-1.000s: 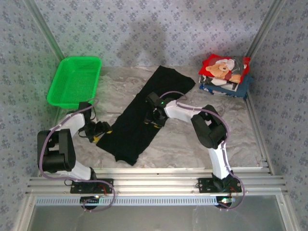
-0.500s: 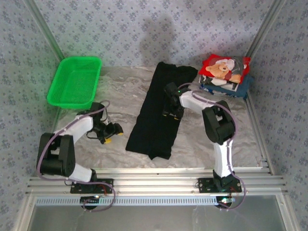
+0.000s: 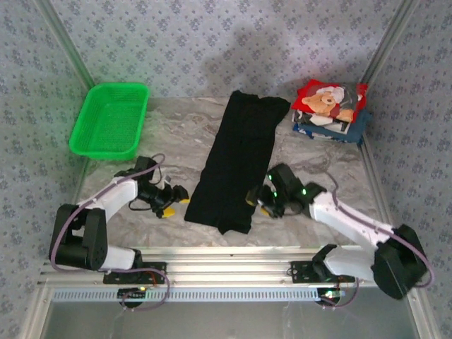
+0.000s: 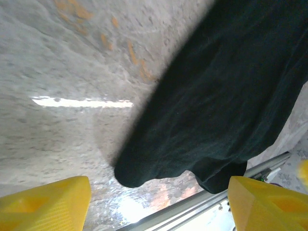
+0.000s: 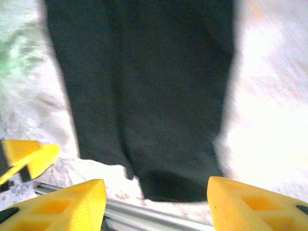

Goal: Fold and stack the t-shirts

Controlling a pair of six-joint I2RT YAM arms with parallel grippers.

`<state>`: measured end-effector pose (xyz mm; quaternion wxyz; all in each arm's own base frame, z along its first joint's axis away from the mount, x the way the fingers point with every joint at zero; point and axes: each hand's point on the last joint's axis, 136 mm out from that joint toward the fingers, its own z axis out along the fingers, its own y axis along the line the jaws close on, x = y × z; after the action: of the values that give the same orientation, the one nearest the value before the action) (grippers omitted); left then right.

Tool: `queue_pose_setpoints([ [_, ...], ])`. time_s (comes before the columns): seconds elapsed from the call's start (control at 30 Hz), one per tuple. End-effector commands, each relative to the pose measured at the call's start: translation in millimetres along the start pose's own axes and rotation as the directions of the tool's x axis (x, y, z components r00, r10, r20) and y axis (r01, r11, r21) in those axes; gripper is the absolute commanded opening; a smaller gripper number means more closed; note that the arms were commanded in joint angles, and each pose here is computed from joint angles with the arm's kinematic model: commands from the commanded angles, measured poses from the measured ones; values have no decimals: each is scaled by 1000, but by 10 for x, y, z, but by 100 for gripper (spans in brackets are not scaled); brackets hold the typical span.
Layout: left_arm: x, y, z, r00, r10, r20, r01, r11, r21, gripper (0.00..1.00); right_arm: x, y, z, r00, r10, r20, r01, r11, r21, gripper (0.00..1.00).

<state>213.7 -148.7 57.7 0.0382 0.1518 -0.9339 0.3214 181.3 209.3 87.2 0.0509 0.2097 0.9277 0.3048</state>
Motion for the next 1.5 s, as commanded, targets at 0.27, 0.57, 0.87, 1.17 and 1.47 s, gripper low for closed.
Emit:
queue_pose_setpoints([
  [0.27, 124, 52, 307, 995, 24, -92, -25, 1000, -7, 74, 349, -254, 185, 974, 218, -68, -224, 969, -106, 56],
  [0.57, 199, 107, 427, 993, 15, -118, -18, 1000, -21, 71, 345, 59, 560, 978, 168, -121, -180, 980, -91, 53],
  [0.87, 161, 68, 495, 994, 10, -110, -10, 1000, 4, 63, 434, 41, 703, 975, 163, -152, -173, 984, -50, 29],
  [1.17, 130, 34, 505, 995, 24, -101, -23, 1000, 12, 23, 580, 30, 431, 984, 91, -150, -87, 996, 27, 5],
  [1.47, 94, -44, 456, 997, 22, -74, -19, 999, 33, 12, 911, -286, 291, 974, -29, -224, 82, 969, 231, 14],
])
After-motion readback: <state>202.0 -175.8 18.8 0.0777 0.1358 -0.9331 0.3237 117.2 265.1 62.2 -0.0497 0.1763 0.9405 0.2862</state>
